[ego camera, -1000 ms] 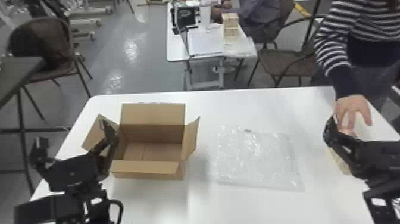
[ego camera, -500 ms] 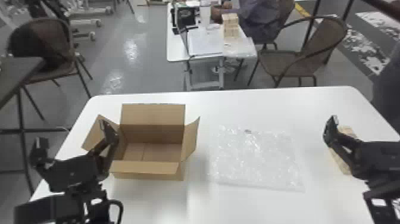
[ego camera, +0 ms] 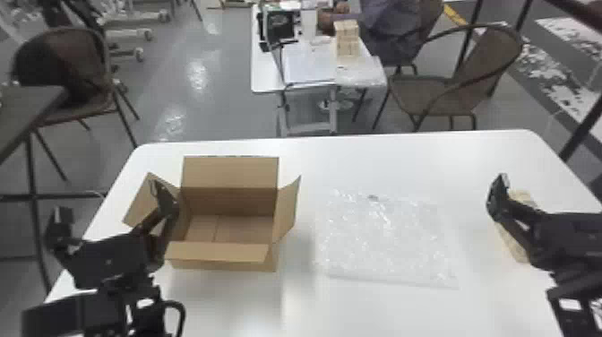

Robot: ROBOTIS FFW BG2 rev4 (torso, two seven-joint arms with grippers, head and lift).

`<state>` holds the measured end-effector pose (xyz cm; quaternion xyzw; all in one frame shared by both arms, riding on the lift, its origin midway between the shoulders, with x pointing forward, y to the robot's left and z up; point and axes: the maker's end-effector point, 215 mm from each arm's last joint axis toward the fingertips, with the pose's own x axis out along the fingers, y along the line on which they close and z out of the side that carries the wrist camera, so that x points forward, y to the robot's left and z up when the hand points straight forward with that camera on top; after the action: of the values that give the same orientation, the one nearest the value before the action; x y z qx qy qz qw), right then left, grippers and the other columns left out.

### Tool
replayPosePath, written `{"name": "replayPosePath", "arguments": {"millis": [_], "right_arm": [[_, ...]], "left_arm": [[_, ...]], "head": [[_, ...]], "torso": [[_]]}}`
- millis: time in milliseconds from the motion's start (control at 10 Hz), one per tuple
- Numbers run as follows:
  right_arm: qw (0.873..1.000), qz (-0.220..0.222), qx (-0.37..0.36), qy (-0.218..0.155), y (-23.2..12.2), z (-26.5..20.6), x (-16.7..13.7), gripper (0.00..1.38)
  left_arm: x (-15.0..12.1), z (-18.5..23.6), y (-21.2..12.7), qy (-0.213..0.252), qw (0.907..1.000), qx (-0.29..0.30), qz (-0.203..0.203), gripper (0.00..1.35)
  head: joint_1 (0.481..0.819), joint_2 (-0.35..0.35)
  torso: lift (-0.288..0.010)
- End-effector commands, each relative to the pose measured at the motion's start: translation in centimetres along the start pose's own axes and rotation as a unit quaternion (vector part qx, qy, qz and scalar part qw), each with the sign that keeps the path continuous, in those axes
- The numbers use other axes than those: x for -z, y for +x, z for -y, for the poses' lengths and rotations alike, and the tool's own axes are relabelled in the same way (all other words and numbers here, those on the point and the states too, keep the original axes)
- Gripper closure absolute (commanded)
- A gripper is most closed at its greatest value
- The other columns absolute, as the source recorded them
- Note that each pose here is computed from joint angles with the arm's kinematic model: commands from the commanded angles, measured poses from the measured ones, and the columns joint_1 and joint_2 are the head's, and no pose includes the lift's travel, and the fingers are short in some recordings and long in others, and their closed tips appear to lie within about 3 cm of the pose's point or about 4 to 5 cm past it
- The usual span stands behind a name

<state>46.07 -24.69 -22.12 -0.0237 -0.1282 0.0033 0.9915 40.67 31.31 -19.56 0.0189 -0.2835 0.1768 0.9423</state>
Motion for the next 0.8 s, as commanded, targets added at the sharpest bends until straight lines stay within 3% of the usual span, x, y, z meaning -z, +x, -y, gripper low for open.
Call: {"name": "replayPosePath", "arguments": {"millis": [0,700], "right_arm": [[1.0,0.0,0.0,0.0,0.0,0.0,0.0,0.0],[1.0,0.0,0.0,0.0,0.0,0.0,0.0,0.0]], "left_arm": [[0.0,0.0,0.0,0.0,1.0,0.0,0.0,0.0],[0.0,0.0,0.0,0.0,1.0,0.0,0.0,0.0]], "head": [[0.678,0.086],[0.678,0.086]], "torso": [[-0.1],[-0.1]]}}
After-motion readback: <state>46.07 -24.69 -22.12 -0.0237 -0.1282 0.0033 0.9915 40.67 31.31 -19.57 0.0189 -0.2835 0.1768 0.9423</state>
